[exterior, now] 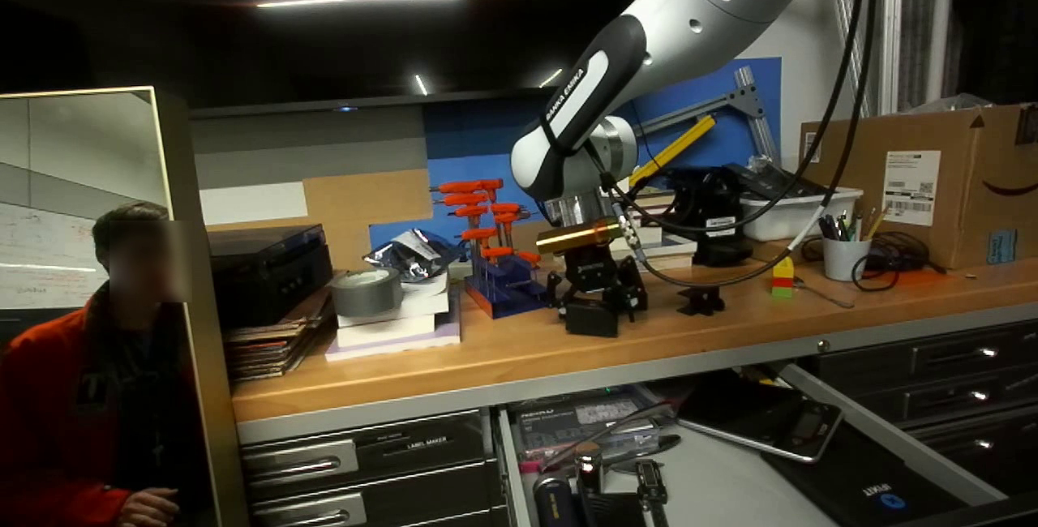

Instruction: Open the top middle drawer then remove two black objects from the drawer

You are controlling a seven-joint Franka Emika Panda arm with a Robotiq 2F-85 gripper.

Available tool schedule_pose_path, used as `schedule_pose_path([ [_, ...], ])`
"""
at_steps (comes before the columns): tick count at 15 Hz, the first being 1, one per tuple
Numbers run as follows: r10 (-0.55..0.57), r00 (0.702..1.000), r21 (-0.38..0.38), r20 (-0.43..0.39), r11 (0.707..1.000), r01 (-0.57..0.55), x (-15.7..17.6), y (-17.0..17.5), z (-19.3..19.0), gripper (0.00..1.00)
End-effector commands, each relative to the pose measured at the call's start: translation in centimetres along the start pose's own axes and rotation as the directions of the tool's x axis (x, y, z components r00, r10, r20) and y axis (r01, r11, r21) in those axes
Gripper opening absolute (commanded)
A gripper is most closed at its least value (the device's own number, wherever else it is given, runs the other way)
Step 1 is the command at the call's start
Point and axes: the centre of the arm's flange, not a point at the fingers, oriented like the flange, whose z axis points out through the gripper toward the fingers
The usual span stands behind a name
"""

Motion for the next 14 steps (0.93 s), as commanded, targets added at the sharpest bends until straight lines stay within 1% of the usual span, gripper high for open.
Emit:
schedule_pose_path([
  [1, 0.069, 0.994, -0.117, -0.086, 0.990, -0.078, -0.6, 0.0, -0.6, 1.00],
  [2, 0.081, 0.990, -0.151, -0.115, 0.984, -0.098, -0.6, 0.0, -0.7, 1.00],
  [3, 0.081, 0.988, -0.156, -0.128, 0.983, -0.101, -0.7, -0.1, -1.0, 1.00],
  [5, 0.074, 0.989, -0.122, -0.130, 0.988, -0.090, -0.8, -0.1, -1.5, 1.00],
  [9, 0.106, 0.979, -0.148, -0.177, 0.980, -0.132, -0.7, -0.3, -2.5, 1.00],
  [14, 0.083, 0.985, -0.054, -0.153, 0.994, -0.092, -0.6, -0.1, -4.6, 1.00],
])
